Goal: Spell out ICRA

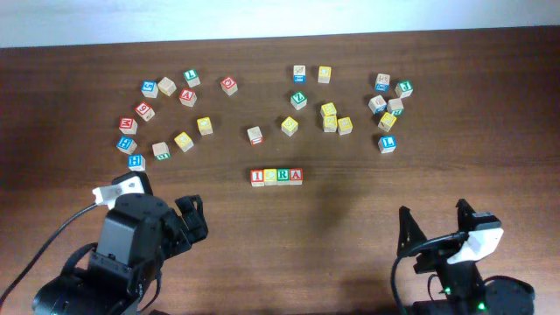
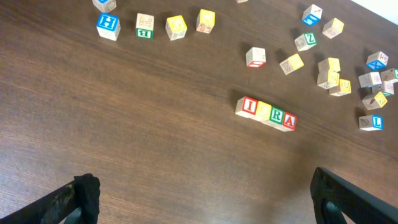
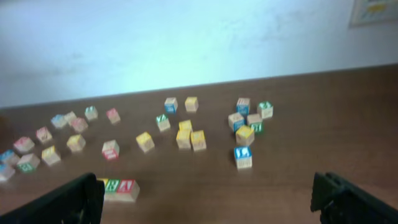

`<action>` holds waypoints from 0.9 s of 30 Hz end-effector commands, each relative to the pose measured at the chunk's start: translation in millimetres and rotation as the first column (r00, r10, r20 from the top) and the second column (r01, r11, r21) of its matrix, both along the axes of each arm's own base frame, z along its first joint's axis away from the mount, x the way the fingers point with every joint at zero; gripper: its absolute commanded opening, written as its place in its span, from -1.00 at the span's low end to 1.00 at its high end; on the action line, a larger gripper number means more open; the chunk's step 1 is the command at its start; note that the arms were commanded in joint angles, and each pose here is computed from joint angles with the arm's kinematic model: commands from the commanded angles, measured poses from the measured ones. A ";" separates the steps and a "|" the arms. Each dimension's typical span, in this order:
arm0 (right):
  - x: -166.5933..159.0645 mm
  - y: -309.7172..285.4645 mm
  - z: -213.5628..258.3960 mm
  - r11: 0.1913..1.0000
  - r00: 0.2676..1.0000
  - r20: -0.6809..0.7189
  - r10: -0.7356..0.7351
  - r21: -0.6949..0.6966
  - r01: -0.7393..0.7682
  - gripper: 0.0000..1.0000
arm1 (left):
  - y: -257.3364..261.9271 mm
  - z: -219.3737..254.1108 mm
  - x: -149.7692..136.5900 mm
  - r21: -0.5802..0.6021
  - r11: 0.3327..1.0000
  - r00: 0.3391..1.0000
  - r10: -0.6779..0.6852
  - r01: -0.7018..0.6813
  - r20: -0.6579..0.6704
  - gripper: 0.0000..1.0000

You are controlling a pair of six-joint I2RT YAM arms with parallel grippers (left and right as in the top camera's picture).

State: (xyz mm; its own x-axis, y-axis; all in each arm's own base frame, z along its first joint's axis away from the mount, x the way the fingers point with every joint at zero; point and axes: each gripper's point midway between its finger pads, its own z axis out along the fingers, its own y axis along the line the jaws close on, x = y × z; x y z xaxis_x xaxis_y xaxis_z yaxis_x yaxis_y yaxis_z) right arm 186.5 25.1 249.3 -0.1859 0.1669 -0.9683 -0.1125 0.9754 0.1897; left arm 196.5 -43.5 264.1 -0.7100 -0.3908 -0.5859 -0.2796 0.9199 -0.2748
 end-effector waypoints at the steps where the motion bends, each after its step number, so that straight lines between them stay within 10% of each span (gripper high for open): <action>1: 10.0 3.4 -6.0 0.999 0.998 0.058 0.025 -0.027 -0.023 0.97 | 2.0 -1.3 -0.2 0.003 1.000 1.000 0.016 -0.016 0.000 0.99; 27: 46.9 8.9 -12.5 0.983 0.940 0.332 0.071 -0.184 -0.009 0.97 | 2.0 -1.3 -0.2 0.003 1.000 1.000 0.016 -0.016 0.000 0.98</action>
State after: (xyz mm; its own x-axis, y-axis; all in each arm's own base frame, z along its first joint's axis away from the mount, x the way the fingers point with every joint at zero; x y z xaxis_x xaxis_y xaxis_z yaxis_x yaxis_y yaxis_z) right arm 234.1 30.7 238.0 0.1409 -0.0072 -0.9900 -0.1633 0.9861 -0.0304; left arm 196.5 -43.5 264.1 -0.7100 -0.3908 -0.5859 -0.2796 0.9199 -0.2748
